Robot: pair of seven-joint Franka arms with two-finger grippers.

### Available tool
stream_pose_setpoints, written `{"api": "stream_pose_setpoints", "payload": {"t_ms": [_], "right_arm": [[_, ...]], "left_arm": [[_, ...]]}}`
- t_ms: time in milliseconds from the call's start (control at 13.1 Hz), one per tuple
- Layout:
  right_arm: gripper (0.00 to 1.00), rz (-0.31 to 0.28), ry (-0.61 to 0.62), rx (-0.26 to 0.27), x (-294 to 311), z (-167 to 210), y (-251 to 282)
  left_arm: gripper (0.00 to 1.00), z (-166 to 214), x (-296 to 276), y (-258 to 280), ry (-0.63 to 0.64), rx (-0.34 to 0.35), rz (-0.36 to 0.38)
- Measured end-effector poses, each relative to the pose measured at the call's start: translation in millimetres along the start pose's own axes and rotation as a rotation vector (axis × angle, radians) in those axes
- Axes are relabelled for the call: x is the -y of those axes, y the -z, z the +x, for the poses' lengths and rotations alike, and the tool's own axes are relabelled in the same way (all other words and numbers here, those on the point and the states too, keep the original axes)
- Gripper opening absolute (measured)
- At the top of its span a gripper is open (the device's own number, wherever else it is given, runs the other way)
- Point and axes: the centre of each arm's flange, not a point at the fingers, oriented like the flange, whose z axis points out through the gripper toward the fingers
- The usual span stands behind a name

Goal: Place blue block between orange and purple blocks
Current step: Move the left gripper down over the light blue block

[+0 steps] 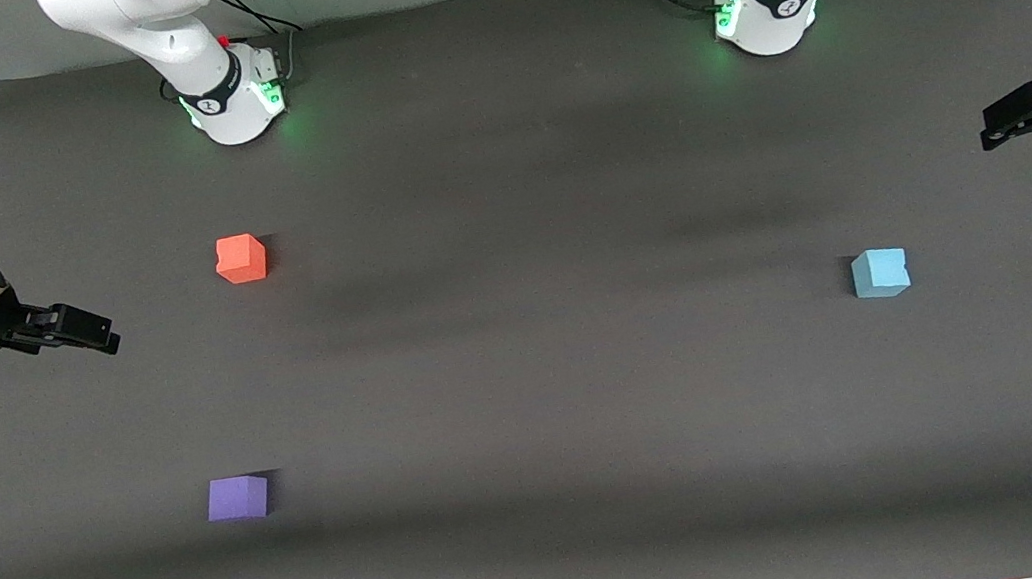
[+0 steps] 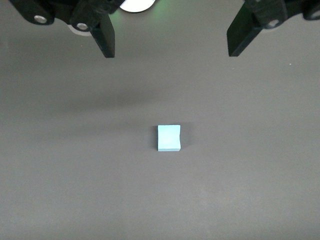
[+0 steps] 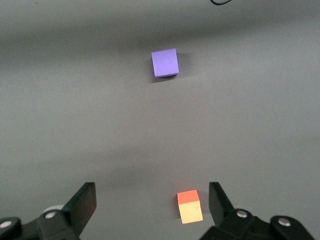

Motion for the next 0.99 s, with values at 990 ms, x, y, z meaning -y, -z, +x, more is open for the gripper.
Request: {"api": "stream_pose_setpoints", "payload": {"t_ms": [990], "right_arm": [[1.0,0.0,-0.001,0.0,0,0,0]], "left_arm": [[1.0,14,2,-226,-0.042,-0.135,0.036]]}}
